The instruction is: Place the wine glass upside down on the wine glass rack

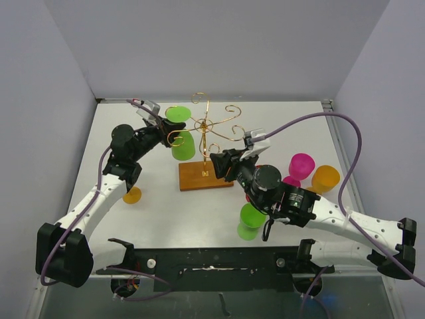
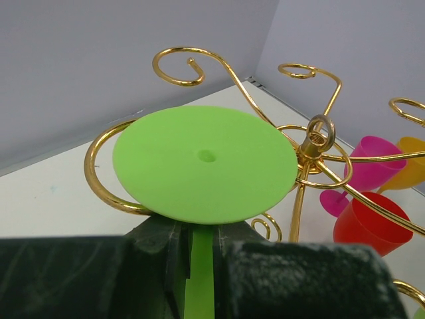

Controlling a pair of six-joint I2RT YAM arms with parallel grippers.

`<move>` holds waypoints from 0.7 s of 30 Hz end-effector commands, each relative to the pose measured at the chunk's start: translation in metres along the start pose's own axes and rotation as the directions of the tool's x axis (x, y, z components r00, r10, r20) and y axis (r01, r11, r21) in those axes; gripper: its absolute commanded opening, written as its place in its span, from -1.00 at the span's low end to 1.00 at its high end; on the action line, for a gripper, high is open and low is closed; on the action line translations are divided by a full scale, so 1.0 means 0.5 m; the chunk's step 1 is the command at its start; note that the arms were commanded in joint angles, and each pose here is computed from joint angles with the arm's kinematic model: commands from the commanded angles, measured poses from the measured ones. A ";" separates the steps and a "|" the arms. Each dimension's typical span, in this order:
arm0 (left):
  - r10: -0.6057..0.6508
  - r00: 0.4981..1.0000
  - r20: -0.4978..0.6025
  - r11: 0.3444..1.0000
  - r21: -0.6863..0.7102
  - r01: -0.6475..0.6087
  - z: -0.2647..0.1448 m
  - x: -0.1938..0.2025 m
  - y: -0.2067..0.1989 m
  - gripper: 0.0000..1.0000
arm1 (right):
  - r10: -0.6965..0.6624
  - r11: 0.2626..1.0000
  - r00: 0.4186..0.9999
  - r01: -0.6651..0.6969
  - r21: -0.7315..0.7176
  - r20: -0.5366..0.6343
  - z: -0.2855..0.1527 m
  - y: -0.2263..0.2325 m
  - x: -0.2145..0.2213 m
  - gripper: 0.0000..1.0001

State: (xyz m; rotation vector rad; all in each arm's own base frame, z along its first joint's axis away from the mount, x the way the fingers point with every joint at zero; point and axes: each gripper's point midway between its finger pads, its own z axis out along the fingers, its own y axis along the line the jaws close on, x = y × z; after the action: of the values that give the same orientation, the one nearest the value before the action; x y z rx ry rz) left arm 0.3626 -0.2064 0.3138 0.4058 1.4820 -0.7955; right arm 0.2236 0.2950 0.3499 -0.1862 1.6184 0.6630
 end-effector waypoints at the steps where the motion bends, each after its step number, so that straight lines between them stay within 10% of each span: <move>1: 0.014 0.999 0.037 1.000 -0.003 -0.014 -0.005 -0.027 -0.001 -1.00 | 0.106 0.992 0.994 -0.106 0.068 0.002 0.014 -0.030 -0.025 -0.16; 21: 0.033 0.998 0.062 0.995 -0.097 -0.027 -0.010 -0.038 0.032 -0.95 | 0.049 0.999 0.996 -0.048 -0.020 0.076 0.059 0.042 -0.166 0.11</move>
State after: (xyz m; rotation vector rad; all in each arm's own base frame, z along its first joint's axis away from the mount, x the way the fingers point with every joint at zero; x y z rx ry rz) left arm 0.3722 -0.1966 0.3138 0.3380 1.4991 -0.7410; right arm 0.2471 0.2904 0.3854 -0.0989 1.6438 0.6688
